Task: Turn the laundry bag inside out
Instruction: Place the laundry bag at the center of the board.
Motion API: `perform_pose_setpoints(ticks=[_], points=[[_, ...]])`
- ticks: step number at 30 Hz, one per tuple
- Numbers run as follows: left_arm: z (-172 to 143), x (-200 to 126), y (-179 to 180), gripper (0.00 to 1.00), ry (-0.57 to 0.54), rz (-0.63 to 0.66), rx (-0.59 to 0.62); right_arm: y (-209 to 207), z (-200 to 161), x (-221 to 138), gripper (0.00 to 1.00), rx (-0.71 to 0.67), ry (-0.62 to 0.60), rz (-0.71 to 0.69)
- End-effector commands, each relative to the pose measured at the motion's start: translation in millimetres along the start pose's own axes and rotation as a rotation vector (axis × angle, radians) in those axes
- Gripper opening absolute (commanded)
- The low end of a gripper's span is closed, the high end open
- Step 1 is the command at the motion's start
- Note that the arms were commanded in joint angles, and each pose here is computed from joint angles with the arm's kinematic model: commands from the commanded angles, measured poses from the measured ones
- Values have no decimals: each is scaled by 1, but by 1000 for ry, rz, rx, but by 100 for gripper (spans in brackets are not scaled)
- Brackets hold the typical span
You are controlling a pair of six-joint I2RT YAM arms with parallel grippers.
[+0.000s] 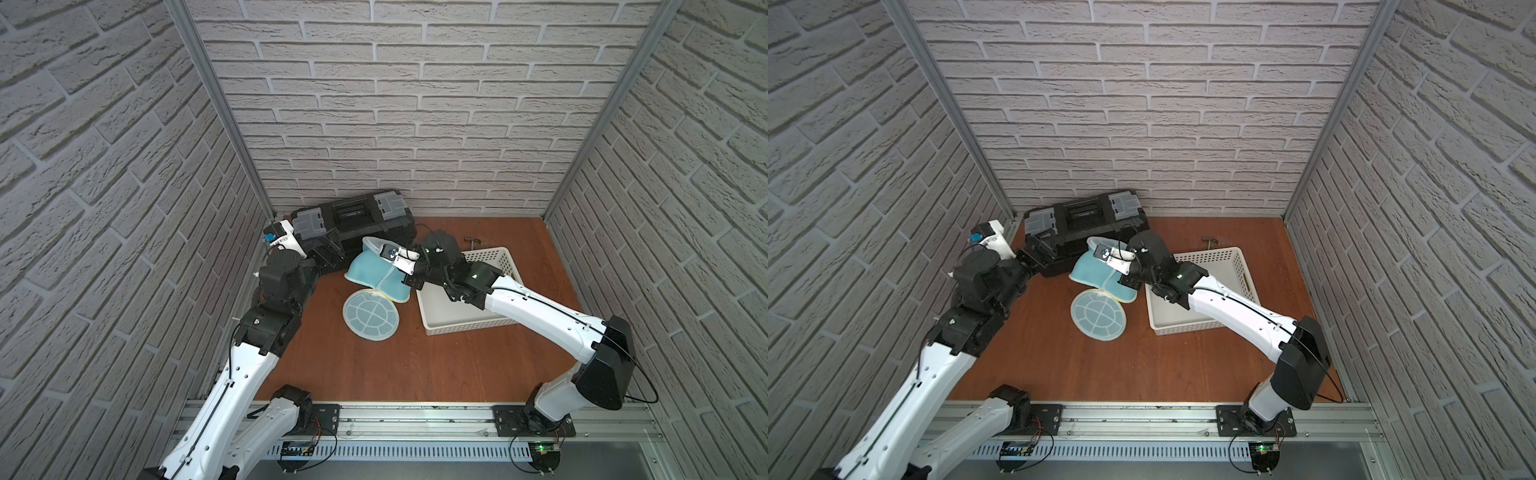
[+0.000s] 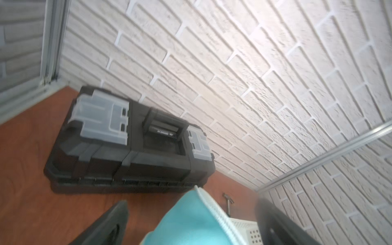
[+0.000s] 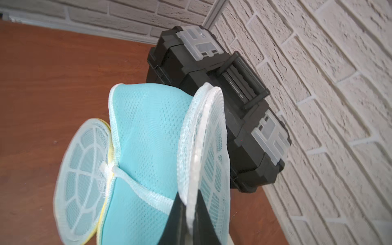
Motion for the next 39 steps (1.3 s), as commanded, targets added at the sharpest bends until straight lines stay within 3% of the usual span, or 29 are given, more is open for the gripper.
perform_pose_setpoints(ticks=[1, 6, 8, 10, 13, 16, 19, 22, 26, 32, 39], points=[[11, -14, -15, 97, -169, -197, 405, -31, 21, -45, 3, 261, -98, -3], [-6, -34, -24, 97, -97, -434, 767, -71, 15, -79, 3, 571, -135, 84], [-13, -34, -24, 97, -75, -498, 830, -86, 9, -88, 3, 691, -155, 90], [-18, -31, -25, 97, -57, -538, 816, -96, 5, -94, 3, 810, -195, 130], [-19, -22, -30, 96, -18, -585, 681, -105, 7, -103, 3, 906, -271, 162], [-26, 5, -31, 97, 94, -537, 389, -108, 6, -103, 3, 998, -340, 142], [-37, 25, -31, 98, 241, -417, 78, -109, 0, -93, 3, 1104, -375, 122], [-39, 34, -34, 98, 362, -319, -100, -110, -5, -81, 3, 1174, -381, 123], [-42, 43, -39, 96, 466, -251, -250, -109, -11, -68, 3, 1223, -399, 125], [-55, 58, -40, 84, 547, -194, -407, -104, -13, -60, 3, 1229, -394, 137], [-60, 67, -54, 87, 624, -199, -414, -97, -18, -47, 3, 1220, -373, 171]])
Point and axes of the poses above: each gripper's point midway between its finger pads, its own x axis out along the fingers, its own y axis along the line the jaws close on, z = x × y, the point moved 10 cm from there along -x, back along the fingers, and after that the axes turned 5 degrees about -x, right-handed, at the moved point
